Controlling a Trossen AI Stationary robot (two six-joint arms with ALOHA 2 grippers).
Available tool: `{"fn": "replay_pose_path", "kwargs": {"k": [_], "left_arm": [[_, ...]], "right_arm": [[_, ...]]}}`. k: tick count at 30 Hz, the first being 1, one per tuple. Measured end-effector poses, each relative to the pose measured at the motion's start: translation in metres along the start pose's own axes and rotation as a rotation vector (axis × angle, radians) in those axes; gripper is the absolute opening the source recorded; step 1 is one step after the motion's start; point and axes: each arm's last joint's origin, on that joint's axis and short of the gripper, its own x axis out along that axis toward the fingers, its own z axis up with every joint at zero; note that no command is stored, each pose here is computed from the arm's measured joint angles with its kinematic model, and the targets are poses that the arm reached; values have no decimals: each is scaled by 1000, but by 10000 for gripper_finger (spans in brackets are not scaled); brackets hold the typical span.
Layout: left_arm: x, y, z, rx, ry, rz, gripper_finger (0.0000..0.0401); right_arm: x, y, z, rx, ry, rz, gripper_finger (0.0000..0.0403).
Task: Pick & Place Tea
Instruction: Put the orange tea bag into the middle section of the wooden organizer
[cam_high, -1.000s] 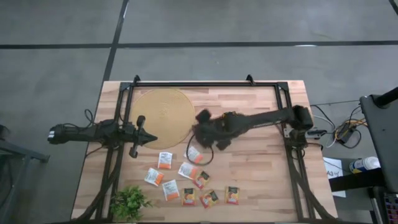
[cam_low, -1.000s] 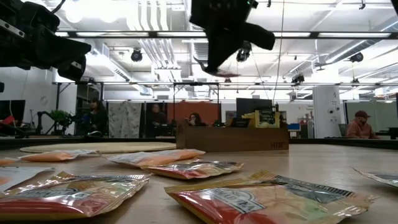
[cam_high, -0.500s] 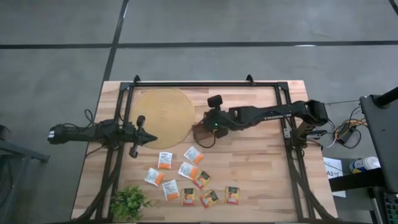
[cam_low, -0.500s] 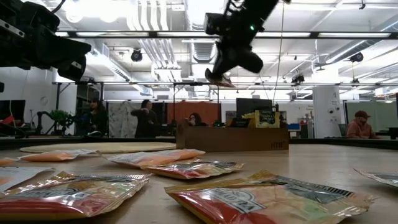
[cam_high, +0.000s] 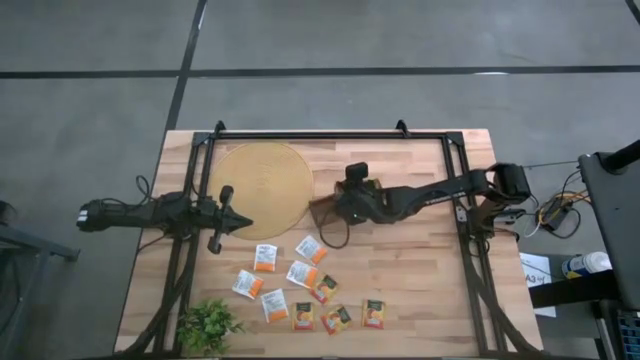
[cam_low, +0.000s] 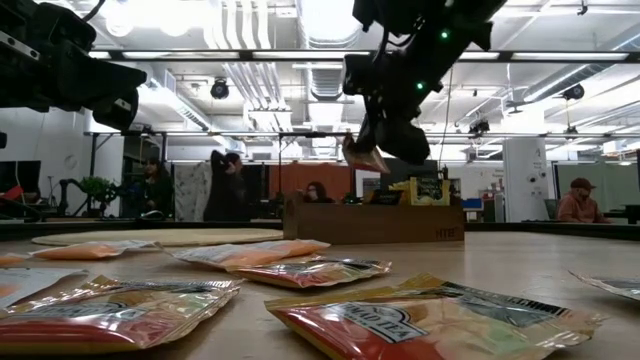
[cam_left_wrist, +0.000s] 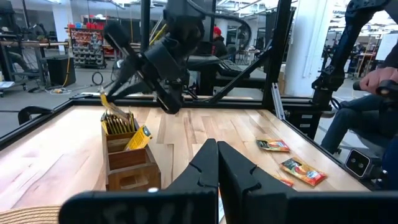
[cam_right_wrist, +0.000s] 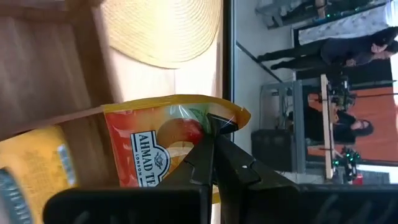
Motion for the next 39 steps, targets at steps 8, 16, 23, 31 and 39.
{"fn": "replay_pose_path", "kwargs": {"k": [8,16,23,31,39], "left_arm": [[0,0,0,0,-1,0,0],[0,0,0,0,-1,0,0],[0,0,0,0,0,0,0],[0,0,0,0,0,0,0],[0,0,0,0,-1,0,0]], "right_arm": [[6,12,-10,4,-2,-5,8],[8,18,-16,7,8,2,8],[8,18,-15,34,-5,-2,8],[10,25,-23,16,15,10,16],[11,27,-26,44,21,20,64]]}}
